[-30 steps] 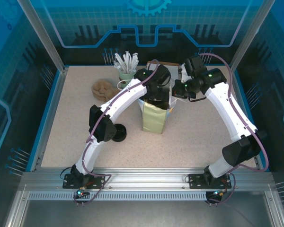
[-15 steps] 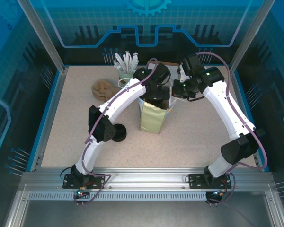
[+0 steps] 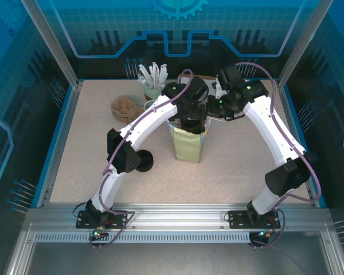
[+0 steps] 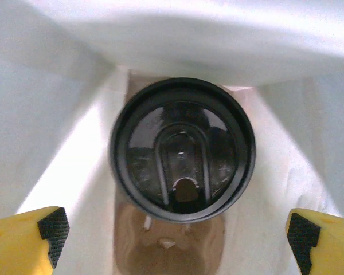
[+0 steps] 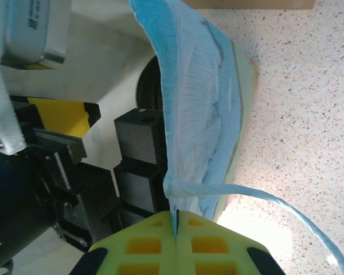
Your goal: Pack the takeout coffee
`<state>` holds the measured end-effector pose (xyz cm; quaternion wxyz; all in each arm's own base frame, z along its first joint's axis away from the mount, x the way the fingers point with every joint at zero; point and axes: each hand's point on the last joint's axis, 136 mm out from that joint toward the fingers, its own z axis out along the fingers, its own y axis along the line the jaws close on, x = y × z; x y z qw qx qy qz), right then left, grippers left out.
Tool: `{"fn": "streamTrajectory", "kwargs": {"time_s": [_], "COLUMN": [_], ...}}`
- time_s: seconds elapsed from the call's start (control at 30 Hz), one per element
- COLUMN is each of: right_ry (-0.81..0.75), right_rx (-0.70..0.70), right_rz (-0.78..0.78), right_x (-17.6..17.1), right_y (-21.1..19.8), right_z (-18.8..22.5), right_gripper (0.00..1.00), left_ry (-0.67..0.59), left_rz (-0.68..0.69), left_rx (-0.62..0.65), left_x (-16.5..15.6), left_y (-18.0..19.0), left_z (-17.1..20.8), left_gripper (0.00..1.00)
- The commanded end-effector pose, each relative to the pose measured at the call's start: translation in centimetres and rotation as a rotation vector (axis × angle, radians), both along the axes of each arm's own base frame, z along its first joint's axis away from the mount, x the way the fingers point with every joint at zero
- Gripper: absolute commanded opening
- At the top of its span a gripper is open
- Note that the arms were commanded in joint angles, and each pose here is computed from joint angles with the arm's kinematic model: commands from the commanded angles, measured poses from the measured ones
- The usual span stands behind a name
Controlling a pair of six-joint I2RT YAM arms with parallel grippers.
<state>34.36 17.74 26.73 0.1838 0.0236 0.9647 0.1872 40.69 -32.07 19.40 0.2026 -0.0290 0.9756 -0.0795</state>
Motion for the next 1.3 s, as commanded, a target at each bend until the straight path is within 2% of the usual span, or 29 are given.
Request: {"fn": "streamTrajectory", "kwargs": {"time_s": [0.0, 0.3, 0.53, 0.73, 1.1, 1.27], "right_ry": [0.001, -0.031, -0.086, -0.128, -0.105, -0.074], "right_rx": [0.033, 0.064, 0.128, 0.199, 0.366, 0.414], "right_rz": [0.026, 0.048, 0.085, 0.135, 0.186, 0.171], "right_x": [-0.4, -0.6, -0.9, -2.0, -3.5, -4.0], "right_y": [1.1, 1.3, 1.7, 2.2, 4.1, 4.8], "right_z": [0.3, 0.3, 0.9, 1.5, 0.9, 0.2], "right_gripper": [0.00, 0.00, 0.00, 0.00, 0.00, 0.00], "left_ry": [-0.119, -0.173, -0.246, -0.353, -0.407, -0.402], "left_rz": [-0.004, -0.004, -0.061, -0.046, 0.133, 0.121], "left_rx": [-0.089, -0.154, -0.301, -0.367, -0.311, -0.296], "left_x": [-0.4, -1.3, -2.3, -2.8, -0.7, -0.2], "left_y": [0.3, 1.4, 1.1, 3.5, 12.2, 13.0], "left_z": [6.5, 10.5, 15.2, 19.0, 18.8, 18.7], "left_gripper": [0.99, 0.99, 0.96, 0.95, 0.95, 0.93]}}
